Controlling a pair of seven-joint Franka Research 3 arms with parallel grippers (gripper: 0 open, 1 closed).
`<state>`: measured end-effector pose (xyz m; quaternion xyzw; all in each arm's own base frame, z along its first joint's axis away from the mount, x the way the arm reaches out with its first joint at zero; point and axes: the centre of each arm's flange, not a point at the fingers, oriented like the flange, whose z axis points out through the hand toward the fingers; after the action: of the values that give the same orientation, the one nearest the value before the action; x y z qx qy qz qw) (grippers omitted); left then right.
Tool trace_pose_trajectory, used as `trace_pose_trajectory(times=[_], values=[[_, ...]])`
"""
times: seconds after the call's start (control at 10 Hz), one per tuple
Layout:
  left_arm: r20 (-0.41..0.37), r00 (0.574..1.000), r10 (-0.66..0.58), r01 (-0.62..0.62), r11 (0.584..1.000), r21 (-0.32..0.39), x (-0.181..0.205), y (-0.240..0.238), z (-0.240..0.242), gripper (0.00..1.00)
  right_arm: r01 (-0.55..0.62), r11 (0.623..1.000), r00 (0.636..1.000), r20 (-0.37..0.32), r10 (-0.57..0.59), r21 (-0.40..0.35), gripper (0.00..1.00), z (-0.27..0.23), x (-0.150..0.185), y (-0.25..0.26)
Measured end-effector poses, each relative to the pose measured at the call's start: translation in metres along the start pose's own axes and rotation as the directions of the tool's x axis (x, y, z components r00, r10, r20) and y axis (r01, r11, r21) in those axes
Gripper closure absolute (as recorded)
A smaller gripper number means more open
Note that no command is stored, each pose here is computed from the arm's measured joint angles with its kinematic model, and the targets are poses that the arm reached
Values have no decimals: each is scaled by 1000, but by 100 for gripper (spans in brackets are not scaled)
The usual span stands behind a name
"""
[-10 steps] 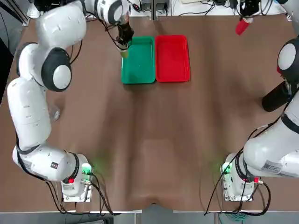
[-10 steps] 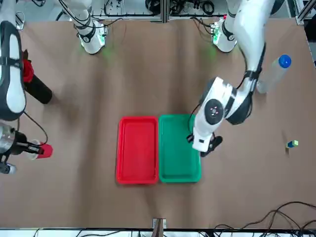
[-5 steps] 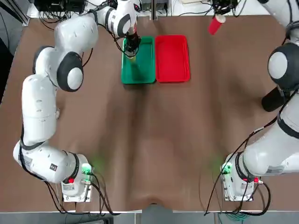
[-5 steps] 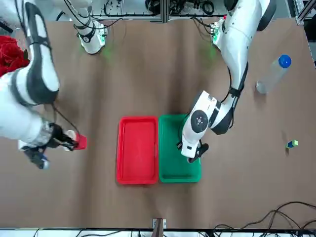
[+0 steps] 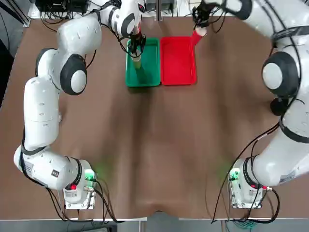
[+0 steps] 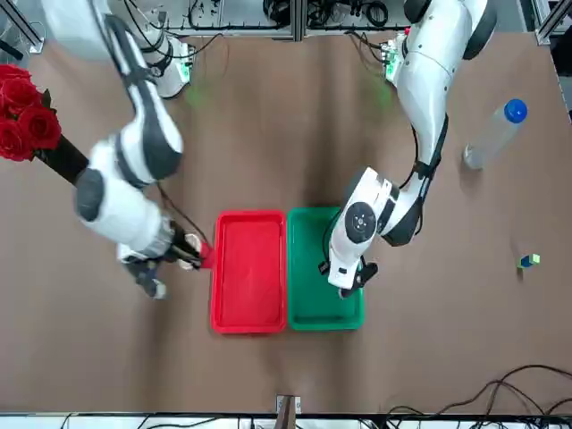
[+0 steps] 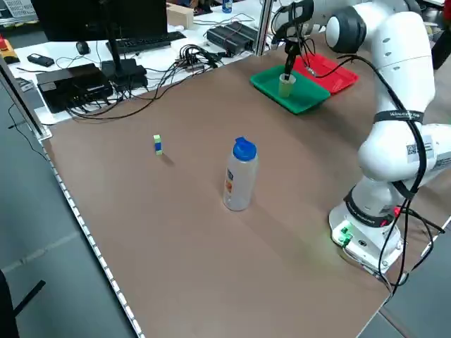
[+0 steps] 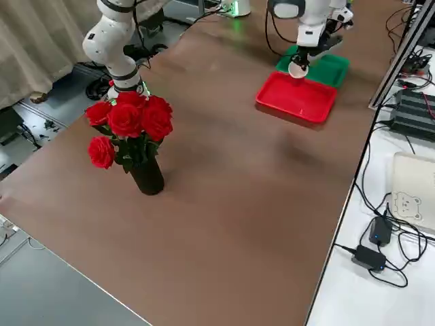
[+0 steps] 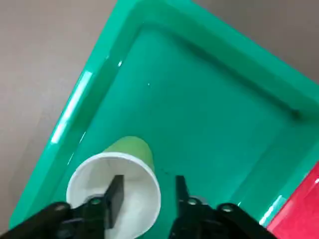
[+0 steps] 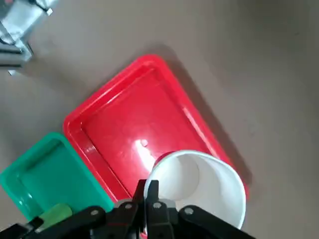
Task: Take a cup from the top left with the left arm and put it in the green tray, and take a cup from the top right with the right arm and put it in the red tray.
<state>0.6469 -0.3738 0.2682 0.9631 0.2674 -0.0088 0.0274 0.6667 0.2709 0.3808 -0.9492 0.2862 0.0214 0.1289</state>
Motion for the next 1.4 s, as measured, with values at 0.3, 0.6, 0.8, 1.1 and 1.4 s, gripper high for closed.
trace_pose_trajectory(times=[0.3,0.6,0.8,1.1,1.4], values=[[-64,998,-24,19,997,-75,15,-1,-89,1,13,1000,1000,8,-13,-10,96,81,-36,-24],[-103,993,-56,51,998,-48,52,-61,-206,0,16,999,1000,-8,-16,-33,96,106,-32,-19],[-88,996,17,-15,1000,25,85,-124,-258,0,22,999,1000,-19,-23,-40,92,120,-29,-16],[-11,966,259,-257,962,88,91,-195,-310,0,30,998,999,-19,-31,-49,78,127,-32,-16],[33,900,434,-435,895,100,107,-274,-349,0,28,998,999,-23,-29,-49,57,127,-32,-17]])
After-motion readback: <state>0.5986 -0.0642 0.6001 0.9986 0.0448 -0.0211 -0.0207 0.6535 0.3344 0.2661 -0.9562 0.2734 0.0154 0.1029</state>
